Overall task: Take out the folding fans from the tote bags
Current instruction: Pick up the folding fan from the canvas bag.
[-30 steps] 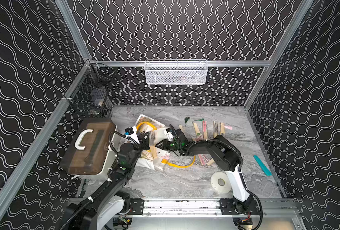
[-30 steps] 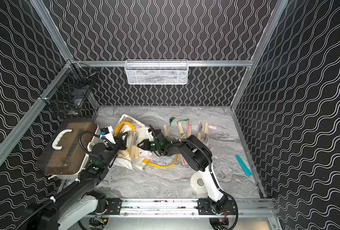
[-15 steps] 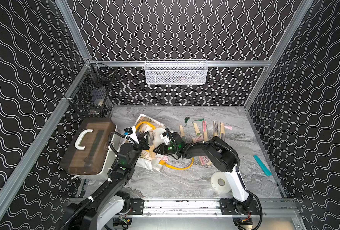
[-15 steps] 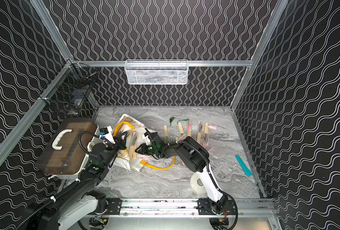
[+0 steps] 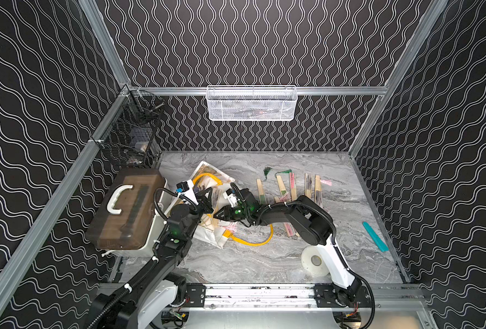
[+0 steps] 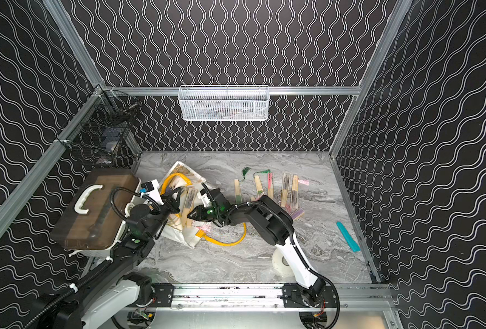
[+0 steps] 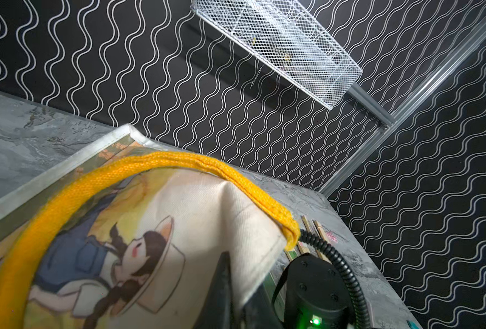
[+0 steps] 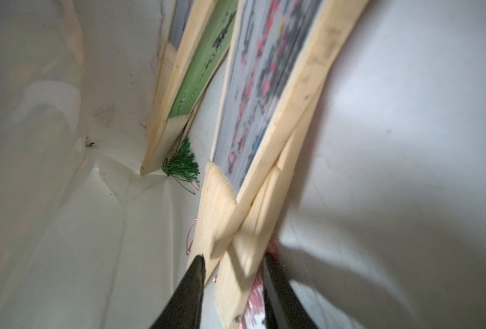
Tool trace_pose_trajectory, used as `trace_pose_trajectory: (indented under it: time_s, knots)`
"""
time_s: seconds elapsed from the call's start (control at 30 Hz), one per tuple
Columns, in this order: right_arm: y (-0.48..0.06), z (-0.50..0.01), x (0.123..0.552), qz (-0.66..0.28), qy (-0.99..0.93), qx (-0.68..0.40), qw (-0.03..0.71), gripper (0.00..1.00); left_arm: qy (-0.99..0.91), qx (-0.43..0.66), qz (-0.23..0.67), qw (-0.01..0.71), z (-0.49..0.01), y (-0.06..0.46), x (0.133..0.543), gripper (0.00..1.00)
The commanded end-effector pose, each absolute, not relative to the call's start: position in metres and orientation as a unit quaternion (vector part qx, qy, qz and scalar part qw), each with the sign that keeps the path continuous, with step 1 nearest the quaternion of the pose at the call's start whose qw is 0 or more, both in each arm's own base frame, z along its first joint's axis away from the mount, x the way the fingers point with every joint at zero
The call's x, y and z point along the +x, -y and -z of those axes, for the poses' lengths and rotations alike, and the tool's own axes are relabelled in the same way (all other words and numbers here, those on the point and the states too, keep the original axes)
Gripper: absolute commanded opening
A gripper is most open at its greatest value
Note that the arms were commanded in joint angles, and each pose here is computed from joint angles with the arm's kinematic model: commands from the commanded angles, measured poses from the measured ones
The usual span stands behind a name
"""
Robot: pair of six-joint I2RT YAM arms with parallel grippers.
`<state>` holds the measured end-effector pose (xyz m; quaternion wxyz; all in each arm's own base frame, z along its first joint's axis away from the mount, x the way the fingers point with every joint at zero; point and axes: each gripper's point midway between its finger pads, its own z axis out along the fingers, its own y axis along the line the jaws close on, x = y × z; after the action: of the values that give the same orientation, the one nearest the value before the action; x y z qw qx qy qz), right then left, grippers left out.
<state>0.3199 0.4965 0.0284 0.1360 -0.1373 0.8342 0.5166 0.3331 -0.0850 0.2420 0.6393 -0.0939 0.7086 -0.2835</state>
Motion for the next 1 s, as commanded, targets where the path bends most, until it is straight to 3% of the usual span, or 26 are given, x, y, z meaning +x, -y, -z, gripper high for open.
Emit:
trace_pose_trajectory:
  time_s: [0.0,0.13,0.27,0.43,0.73,0.97]
  knots:
    - [-0.489,-0.01,0.329,-0.496,-0.85,-0.119,0.132,0.35,-0.692,-0.079,0.315,0.644,-0.26,0.094,0.328,0.0]
    - [-0.493,-0.006,0.334,-0.499,-0.848,-0.125,0.13,0.29,-0.696,-0.096,0.305,0.643,-0.255,0.086,0.324,0.0]
    - [-0.496,-0.006,0.332,-0.501,-0.845,-0.135,0.129,0.32,-0.697,-0.099,0.301,0.644,-0.255,0.085,0.324,0.0]
    - [-0.501,-0.019,0.33,-0.525,-0.828,-0.143,0.134,0.22,-0.692,-0.098,0.318,0.641,-0.256,0.089,0.327,0.0]
    - [-0.502,-0.019,0.337,-0.535,-0.821,-0.153,0.129,0.26,-0.687,-0.093,0.344,0.633,-0.259,0.095,0.325,0.0]
    - [-0.501,-0.024,0.337,-0.537,-0.819,-0.155,0.133,0.13,-0.694,-0.105,0.324,0.635,-0.256,0.085,0.326,0.0]
